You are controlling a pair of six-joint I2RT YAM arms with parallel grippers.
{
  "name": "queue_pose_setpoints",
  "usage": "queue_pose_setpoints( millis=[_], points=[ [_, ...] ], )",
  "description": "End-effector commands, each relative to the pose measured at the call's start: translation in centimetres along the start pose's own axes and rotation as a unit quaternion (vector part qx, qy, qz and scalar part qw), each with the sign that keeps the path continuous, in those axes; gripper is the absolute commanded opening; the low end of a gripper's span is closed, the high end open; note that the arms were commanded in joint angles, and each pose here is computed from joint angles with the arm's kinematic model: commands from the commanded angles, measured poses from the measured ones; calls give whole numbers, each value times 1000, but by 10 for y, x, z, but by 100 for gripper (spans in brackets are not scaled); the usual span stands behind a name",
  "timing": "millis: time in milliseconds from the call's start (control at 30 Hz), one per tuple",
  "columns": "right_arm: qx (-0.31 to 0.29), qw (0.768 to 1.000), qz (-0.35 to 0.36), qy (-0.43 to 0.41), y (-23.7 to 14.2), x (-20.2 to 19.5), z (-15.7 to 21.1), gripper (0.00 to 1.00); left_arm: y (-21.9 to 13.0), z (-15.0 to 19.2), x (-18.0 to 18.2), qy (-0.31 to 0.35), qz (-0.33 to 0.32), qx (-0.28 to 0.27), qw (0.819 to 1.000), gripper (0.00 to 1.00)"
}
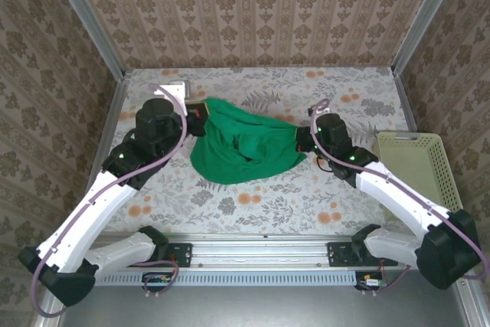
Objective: Fold the inside-out t-shirt
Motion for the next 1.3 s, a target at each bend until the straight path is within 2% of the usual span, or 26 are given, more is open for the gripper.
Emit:
queue_pose_setpoints(
  millis=[0, 33, 100, 200, 267, 400, 500, 600, 733, 867, 933, 967, 1033, 1133, 1167, 1267],
  points=[
    [70, 997, 18, 2, 17, -7, 29, 19, 42, 54, 28, -62, -1, 105, 993, 0],
    [75, 997, 27, 2, 18, -10, 31, 34, 49, 63, 29, -73, 12, 125, 989, 0],
    [75, 997, 29, -2, 16, -11, 31, 52, 61, 79, 34, -86, 10, 158, 984, 0],
    [57, 998, 18, -28, 6, 3, 26, 69, 72, 94, 42, -92, 1, 181, 979, 0],
    [46, 997, -17, -58, 0, 28, 28, 77, 75, 97, 46, -102, 1, 182, 978, 0],
    [41, 985, -131, -101, -2, 99, 53, 86, 78, 95, 50, -119, 7, 174, 977, 0],
    [64, 976, -171, -121, 8, 137, 81, 88, 76, 90, 53, -124, 8, 166, 978, 0],
    [89, 973, -153, -148, 30, 150, 105, 89, 71, 82, 61, -133, 1, 154, 979, 0],
    [100, 971, -118, -182, 54, 148, 123, 88, 69, 72, 60, -145, 12, 144, 979, 0],
    [117, 968, -89, -201, 72, 145, 132, 80, 69, 66, 57, -150, 18, 139, 979, 0],
    [116, 970, -57, -207, 80, 140, 129, 70, 68, 63, 56, -147, 19, 138, 979, 0],
    [111, 971, -43, -209, 81, 137, 126, 61, 68, 62, 57, -146, 17, 140, 979, 0],
    [89, 972, -27, -215, 78, 133, 115, 30, 67, 60, 61, -146, 4, 147, 978, 0],
    [63, 972, -13, -225, 65, 129, 92, 4, 65, 56, 69, -151, -7, 151, 977, 0],
    [56, 972, -12, -227, 60, 128, 84, 0, 63, 53, 70, -152, -9, 149, 977, 0],
    [28, 974, -19, -225, 38, 128, 49, 0, 53, 35, 74, -147, -11, 129, 981, 0]
  ],
)
Point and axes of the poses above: each hand's point on the last joint's axis, 136 mm out from that joint toward the fingers, its own y axis out along the fingers, its own x axis along the line the jaws close on, z = x × y, the point moved 2 cm from there along -y, back along the fingers, and after that the axes turned 4 degrees about -y, right-handed, at the moved point
